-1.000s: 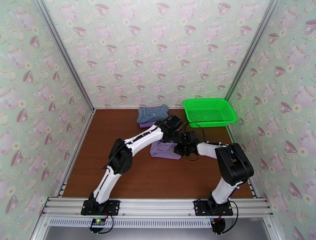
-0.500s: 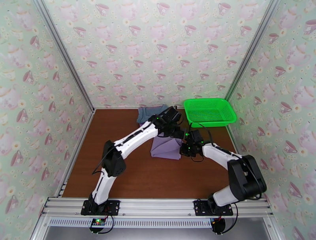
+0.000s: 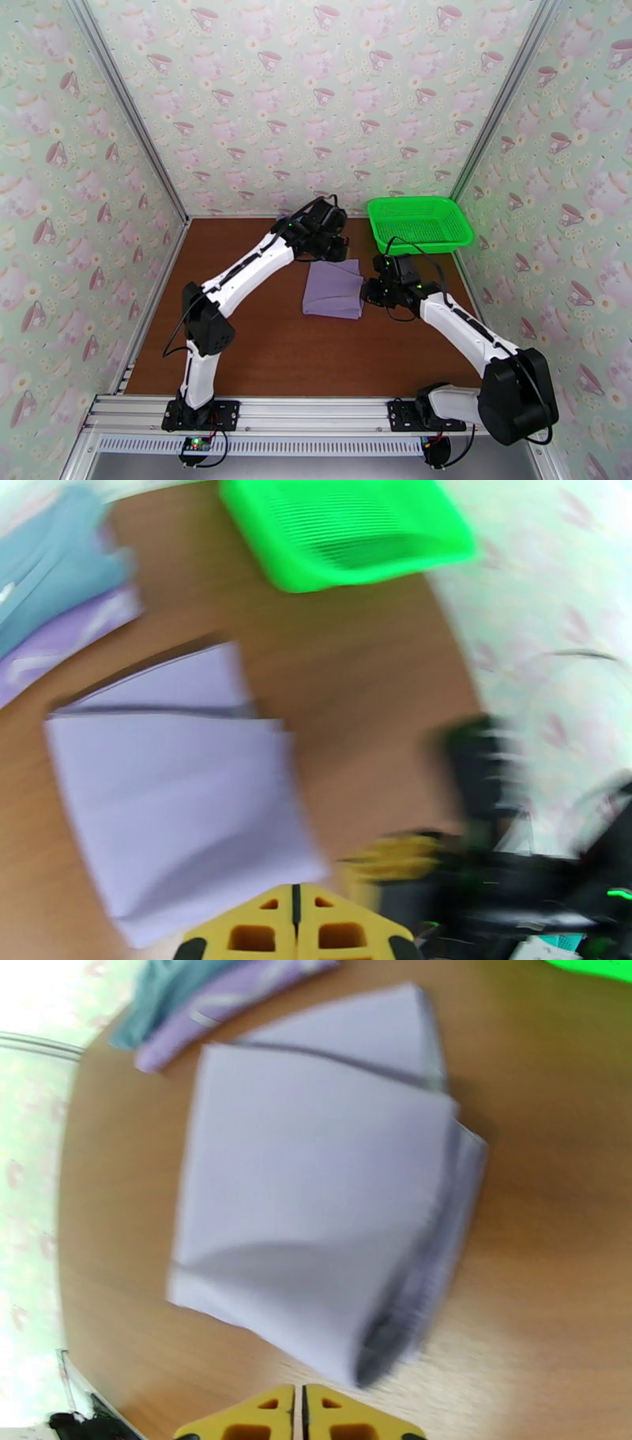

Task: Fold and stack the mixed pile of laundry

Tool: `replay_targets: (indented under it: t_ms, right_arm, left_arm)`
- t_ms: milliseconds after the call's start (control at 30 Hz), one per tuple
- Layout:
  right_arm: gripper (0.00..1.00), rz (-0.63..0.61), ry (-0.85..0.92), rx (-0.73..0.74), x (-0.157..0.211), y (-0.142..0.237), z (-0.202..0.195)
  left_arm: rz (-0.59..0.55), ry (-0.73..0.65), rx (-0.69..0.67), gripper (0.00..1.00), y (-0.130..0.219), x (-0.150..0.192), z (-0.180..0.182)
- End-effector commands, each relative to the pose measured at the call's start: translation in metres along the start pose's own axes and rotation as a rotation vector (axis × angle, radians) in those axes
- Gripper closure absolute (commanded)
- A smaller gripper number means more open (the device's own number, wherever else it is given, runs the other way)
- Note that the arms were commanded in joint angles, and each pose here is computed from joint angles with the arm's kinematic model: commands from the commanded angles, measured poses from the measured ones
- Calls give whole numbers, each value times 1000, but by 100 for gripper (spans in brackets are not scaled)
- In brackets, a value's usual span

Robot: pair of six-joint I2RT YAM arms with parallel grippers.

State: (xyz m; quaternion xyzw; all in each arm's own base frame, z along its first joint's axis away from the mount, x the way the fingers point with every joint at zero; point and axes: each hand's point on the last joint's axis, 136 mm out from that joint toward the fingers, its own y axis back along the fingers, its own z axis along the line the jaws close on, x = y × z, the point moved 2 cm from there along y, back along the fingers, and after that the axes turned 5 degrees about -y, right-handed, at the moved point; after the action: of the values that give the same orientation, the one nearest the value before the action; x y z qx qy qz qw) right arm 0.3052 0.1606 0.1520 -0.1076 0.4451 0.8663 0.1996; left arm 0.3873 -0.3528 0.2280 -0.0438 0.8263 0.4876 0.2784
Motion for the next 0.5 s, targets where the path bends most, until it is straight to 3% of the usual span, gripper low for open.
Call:
replay_targets:
  t_ms: [0, 200, 467]
  right_arm:
    - [92, 23, -24, -69, -4, -22, 18]
    - [94, 125, -19, -14, 33, -66, 7]
    - [95, 185, -27, 114, 77, -69, -39]
  left_arm:
    - [46, 5, -25, 100, -44, 9, 37]
    - [111, -3, 54, 100, -113, 24, 47]
    - [191, 17, -27, 100, -150, 64, 82]
